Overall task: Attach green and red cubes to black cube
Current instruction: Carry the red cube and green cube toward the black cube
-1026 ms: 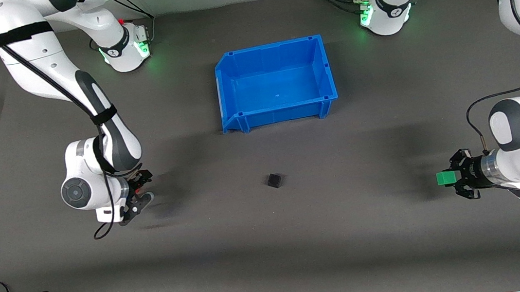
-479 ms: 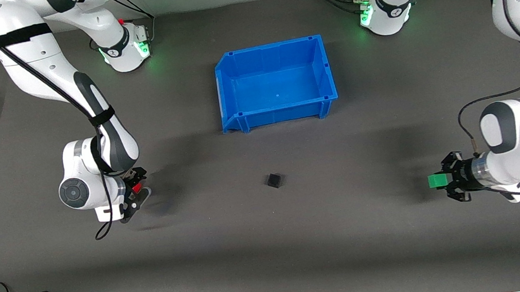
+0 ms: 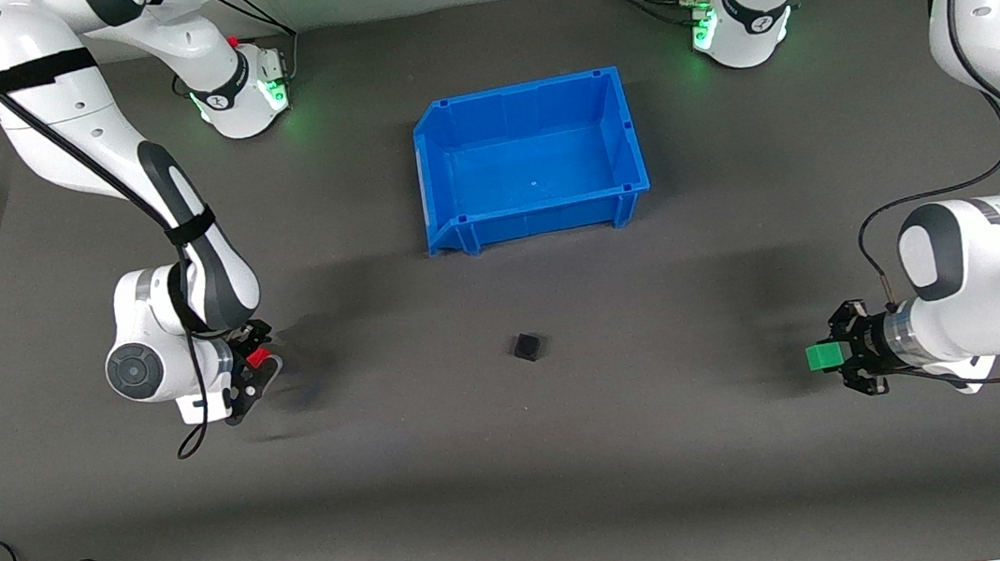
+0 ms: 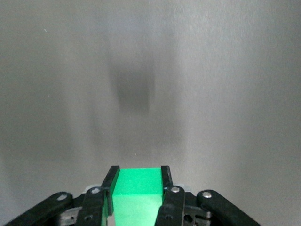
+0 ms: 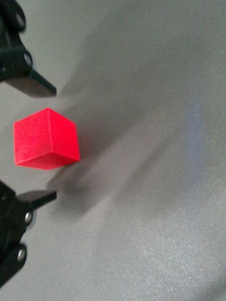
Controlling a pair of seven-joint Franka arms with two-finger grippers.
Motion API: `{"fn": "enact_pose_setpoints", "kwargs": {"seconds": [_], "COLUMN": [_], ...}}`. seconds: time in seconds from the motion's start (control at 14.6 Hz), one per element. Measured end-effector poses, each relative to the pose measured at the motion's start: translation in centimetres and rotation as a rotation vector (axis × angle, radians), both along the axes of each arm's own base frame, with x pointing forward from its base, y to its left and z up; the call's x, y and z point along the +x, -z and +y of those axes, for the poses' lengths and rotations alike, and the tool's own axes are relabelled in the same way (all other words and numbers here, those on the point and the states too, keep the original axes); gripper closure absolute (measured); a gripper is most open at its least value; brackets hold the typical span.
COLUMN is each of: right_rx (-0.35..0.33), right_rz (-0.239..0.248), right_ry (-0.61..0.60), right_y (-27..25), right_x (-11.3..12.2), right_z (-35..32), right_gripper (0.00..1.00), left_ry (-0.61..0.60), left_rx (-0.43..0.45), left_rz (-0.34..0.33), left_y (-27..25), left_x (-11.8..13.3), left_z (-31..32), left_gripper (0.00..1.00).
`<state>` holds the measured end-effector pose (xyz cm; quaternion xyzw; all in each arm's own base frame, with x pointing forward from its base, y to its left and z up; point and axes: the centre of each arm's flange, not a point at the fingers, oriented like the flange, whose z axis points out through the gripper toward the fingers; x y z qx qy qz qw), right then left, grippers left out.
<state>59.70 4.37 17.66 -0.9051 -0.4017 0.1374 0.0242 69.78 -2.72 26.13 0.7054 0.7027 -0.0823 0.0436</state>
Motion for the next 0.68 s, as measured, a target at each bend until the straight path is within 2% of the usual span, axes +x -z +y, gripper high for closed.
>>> {"fn": "enact_pose_setpoints", "kwargs": {"seconds": [0.21, 0.27, 0.41, 0.68], "right_rx": [0.0, -0.001, 0.017, 0.102], "right_rz": [0.004, 0.006, 0.005, 0.011], "right_ry": [0.001, 0.005, 0.041, 0.204], "right_y": [0.2, 0.2, 0.3, 0.3], "right_x": [-0.2, -0.2, -0.2, -0.2], "right_z": [-0.1, -0.2, -0.7, -3.6], "right_gripper": [0.52, 0.59, 0.6, 0.6], "left_ry": [0.03, 0.018, 0.005, -0.029], "left_rx": [0.004, 0.007, 0.012, 0.015], "left_rz": [-0.007, -0.021, -0.037, -0.031], "left_y": [1.0, 1.3, 1.6, 1.9], "left_x": [-0.2, -0.1, -0.1, -0.3], "left_z": [-4.9, -6.2, -8.0, -9.7], "left_gripper": [0.6, 0.6, 0.6, 0.6]}}
